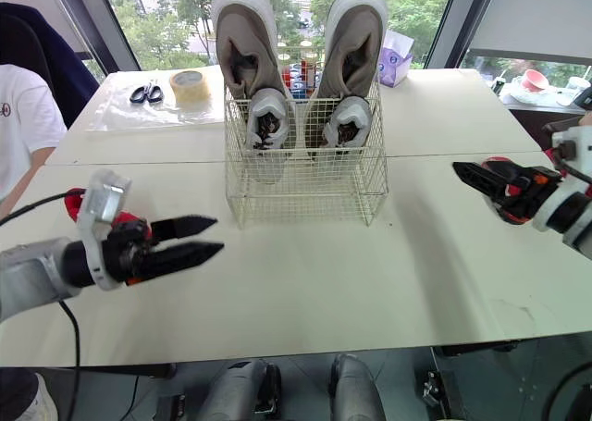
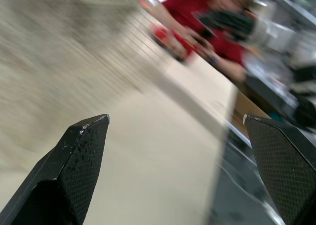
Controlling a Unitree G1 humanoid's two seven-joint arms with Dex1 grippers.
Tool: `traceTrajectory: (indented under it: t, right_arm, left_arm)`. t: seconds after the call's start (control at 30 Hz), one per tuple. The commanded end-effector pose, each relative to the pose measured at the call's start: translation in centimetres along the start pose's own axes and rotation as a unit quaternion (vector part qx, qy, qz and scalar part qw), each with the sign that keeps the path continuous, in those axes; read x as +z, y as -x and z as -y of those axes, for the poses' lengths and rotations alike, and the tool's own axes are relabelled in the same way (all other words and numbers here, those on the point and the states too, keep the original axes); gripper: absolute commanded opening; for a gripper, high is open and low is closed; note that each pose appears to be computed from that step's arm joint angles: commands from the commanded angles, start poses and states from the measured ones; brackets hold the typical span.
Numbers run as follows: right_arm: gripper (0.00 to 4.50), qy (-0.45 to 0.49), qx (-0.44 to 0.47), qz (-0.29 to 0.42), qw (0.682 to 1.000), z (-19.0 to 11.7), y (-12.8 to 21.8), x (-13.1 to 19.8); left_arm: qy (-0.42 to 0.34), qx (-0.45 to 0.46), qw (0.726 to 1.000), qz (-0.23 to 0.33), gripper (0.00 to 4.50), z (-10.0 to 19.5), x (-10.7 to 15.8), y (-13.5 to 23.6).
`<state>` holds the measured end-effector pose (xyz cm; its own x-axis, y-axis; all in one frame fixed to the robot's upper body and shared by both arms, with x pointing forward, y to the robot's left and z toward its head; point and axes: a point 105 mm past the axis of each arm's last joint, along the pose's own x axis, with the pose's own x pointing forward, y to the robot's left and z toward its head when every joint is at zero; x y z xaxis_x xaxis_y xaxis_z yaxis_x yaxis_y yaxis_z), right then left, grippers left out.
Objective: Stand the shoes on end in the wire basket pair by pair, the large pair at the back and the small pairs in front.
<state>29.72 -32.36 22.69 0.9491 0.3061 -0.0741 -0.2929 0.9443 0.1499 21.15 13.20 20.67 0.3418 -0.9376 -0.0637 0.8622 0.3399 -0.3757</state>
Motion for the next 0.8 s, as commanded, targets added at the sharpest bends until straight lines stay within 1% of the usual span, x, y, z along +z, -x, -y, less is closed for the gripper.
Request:
traceTrajectory:
  t: [0.03, 0.13, 0.17, 0.23, 0.33, 0.4, 0.47, 0.53, 0.63, 0.8]
  right_arm:
    - [4.5, 0.049, -0.062, 0.041, 0.996, 1.9, 2.4, 1.3]
    - [4.5, 0.051, -0.155, 0.027, 0.986, 4.0, 4.0, -0.7]
    - [4.5, 0.043, -0.192, 0.021, 0.98, 4.7, 4.5, -1.7]
    - [4.5, 0.019, -0.233, 0.019, 0.972, 5.0, 4.8, -3.4]
    - [4.5, 0.022, -0.227, -0.001, 0.974, 4.2, 4.6, -5.9]
    - [4.5, 0.014, -0.229, -0.002, 0.973, 4.2, 4.5, -6.5]
    - [4.5, 0.019, -0.243, -0.011, 0.97, 5.3, 3.8, -7.8]
    - [4.5, 0.009, -0.27, -0.008, 0.963, 6.6, 3.7, -8.2]
    - [4.5, -0.01, -0.274, -0.014, 0.962, 7.3, 3.7, -9.0]
    - [4.5, -0.002, -0.274, -0.018, 0.962, 8.3, 2.5, -9.5]
  left_arm:
    - [-0.002, -0.061, 0.998, 0.0, 4.46, 2.6, -0.8, -1.2]
    - [-0.031, -0.047, 0.998, -0.035, 4.46, 3.1, -2.8, -2.6]
    - [-0.037, -0.045, 0.998, -0.039, 4.46, 3.4, -3.2, -3.0]
    - [-0.039, -0.049, 0.997, -0.038, 4.46, 3.7, -3.7, -3.5]
    - [-0.034, -0.063, 0.997, -0.024, 4.46, 4.7, -3.7, -4.3]
    - [-0.032, -0.064, 0.997, -0.02, 4.46, 4.9, -3.6, -4.5]
    - [-0.04, -0.057, 0.997, -0.015, 4.46, 4.5, -3.3, -5.2]
    - [-0.045, -0.067, 0.997, -0.011, 4.46, 4.8, -3.0, -6.0]
    - [-0.048, -0.075, 0.996, -0.003, 4.46, 5.4, -2.9, -6.5]
    - [-0.048, -0.056, 0.997, 0.001, 4.46, 4.7, -2.7, -6.5]
